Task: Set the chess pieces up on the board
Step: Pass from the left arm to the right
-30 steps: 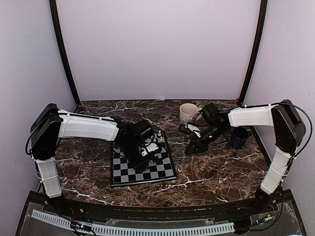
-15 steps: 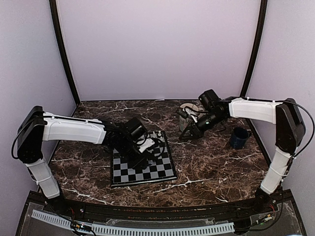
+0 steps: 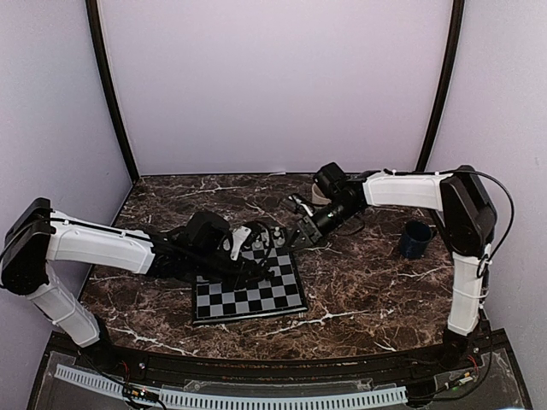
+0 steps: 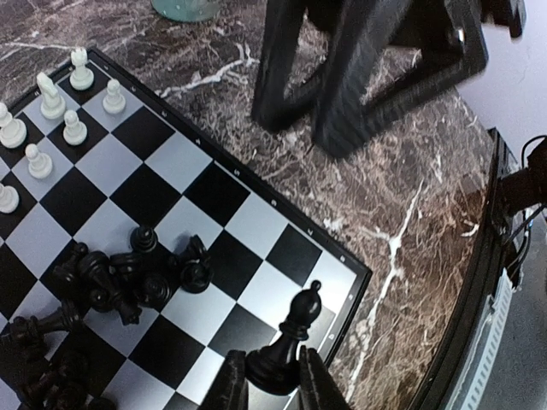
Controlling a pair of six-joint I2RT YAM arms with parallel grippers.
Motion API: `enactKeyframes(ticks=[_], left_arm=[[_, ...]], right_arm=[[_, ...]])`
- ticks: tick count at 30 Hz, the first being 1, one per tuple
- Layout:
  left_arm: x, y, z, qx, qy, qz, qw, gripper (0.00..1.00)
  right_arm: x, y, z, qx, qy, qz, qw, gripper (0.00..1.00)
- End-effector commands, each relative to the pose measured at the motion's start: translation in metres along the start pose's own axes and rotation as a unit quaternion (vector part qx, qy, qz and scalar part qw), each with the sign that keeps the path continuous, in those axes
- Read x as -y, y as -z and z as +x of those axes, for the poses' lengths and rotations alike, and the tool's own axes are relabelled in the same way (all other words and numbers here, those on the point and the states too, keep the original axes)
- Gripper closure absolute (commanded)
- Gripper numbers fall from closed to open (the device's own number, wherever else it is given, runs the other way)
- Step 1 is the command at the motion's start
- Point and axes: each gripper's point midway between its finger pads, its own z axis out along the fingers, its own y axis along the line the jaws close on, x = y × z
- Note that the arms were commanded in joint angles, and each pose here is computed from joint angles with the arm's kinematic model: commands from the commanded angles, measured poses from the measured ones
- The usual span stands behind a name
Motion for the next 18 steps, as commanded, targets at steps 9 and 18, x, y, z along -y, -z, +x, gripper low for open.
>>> enactKeyframes(ticks=[9,18], left_arm=[[0.013,0.013,-0.038,0.095,0.042,0.028,0.994,0.83],[0.012,0.016,-0.035,0.099,0.047,0.027,0.994,0.83]], right_arm=[[-0.040,-0.025,-0.008,-0.013,0.002,-0.052,0.999,0.63],[-0.055,-0.040,-0.001,-0.031,0.000,-0.090,0.995,0.65]])
